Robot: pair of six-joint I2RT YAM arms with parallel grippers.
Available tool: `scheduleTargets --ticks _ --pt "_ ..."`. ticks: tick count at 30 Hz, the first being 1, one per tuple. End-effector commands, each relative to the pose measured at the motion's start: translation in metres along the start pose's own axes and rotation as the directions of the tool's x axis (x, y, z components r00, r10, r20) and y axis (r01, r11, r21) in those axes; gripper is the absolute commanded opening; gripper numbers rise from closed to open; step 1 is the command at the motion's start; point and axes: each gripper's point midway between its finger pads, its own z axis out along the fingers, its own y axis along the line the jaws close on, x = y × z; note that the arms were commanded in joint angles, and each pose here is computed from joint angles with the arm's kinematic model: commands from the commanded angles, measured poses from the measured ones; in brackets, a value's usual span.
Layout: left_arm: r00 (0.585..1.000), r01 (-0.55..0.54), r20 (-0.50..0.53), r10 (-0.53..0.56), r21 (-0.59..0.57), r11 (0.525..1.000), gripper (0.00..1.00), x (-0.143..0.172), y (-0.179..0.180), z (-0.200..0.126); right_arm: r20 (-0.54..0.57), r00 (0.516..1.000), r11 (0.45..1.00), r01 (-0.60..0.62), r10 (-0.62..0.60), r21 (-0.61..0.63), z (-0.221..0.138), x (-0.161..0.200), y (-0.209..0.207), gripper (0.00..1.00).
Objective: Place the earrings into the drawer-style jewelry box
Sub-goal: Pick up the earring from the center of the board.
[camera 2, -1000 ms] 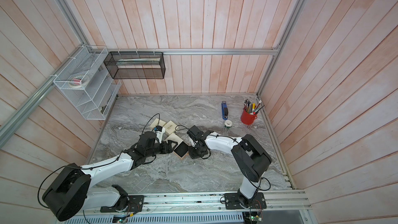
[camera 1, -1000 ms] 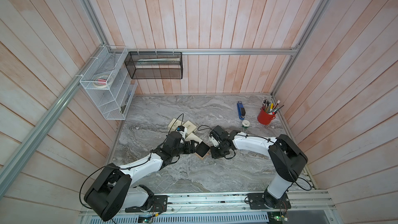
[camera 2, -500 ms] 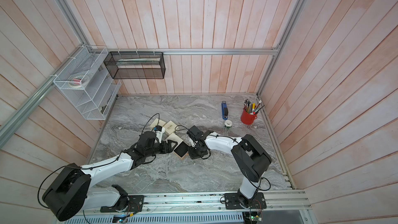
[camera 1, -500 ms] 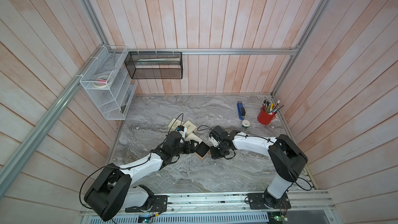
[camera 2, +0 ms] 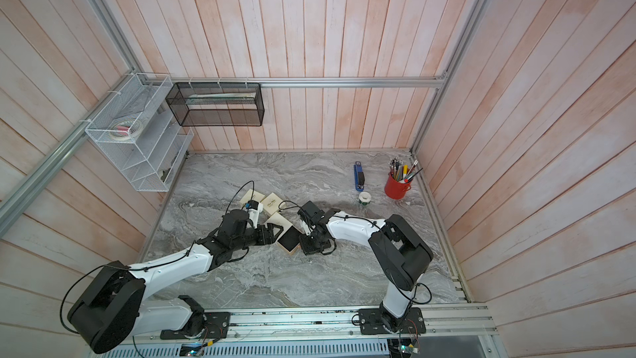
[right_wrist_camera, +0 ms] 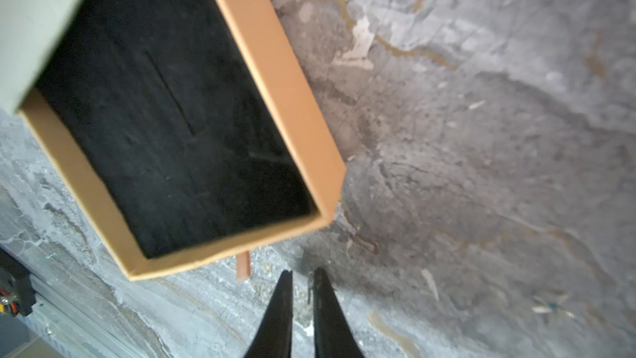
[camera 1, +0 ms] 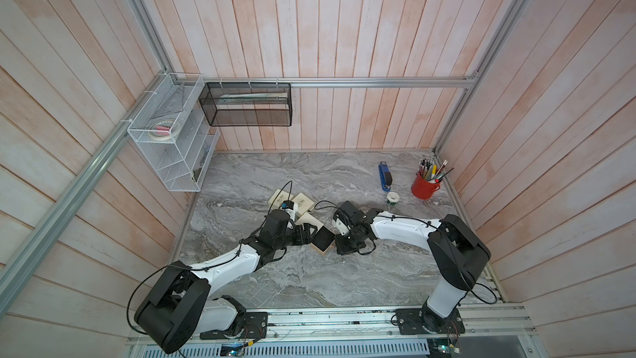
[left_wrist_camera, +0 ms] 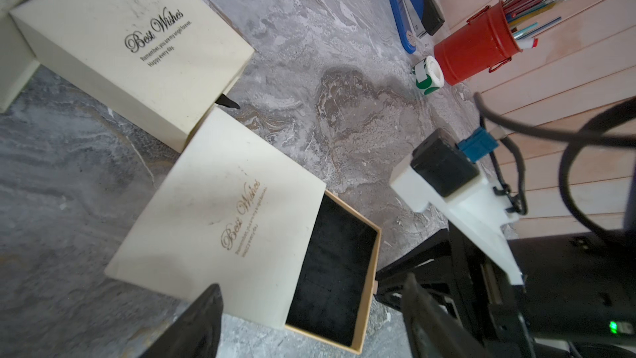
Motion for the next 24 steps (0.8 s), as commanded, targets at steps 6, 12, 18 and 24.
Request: scheduleTargets --ticks 6,12,18,24 --pt "1.0 -0.021 0.01 0.021 0.02 1.0 0.82 -0.0039 -0.0034 -0.0003 -0.007 1.0 1.0 0.001 -0.001 0.024 -0.0019 0.0002 -0.0001 0.13" --pt "1.0 -0.022 0.014 0.022 0.021 1.0 0.82 -0.0052 -0.0034 -0.0011 -0.017 1.0 1.0 0.002 -0.002 0.021 0.0006 0.0017 0.0008 0.12" --pt "1.0 -0.024 0.012 0.023 0.021 1.0 0.82 -0.0051 -0.003 -0.0012 -0.026 1.0 1.0 0.004 -0.003 0.027 0.0028 0.0048 -0.0003 0.12" --pt "1.0 -0.026 0.014 0.025 0.023 0.999 0.82 -0.0062 -0.0034 -0.0013 -0.023 1.0 1.0 0.005 -0.004 0.025 0.0013 0.0039 0.0005 0.08"
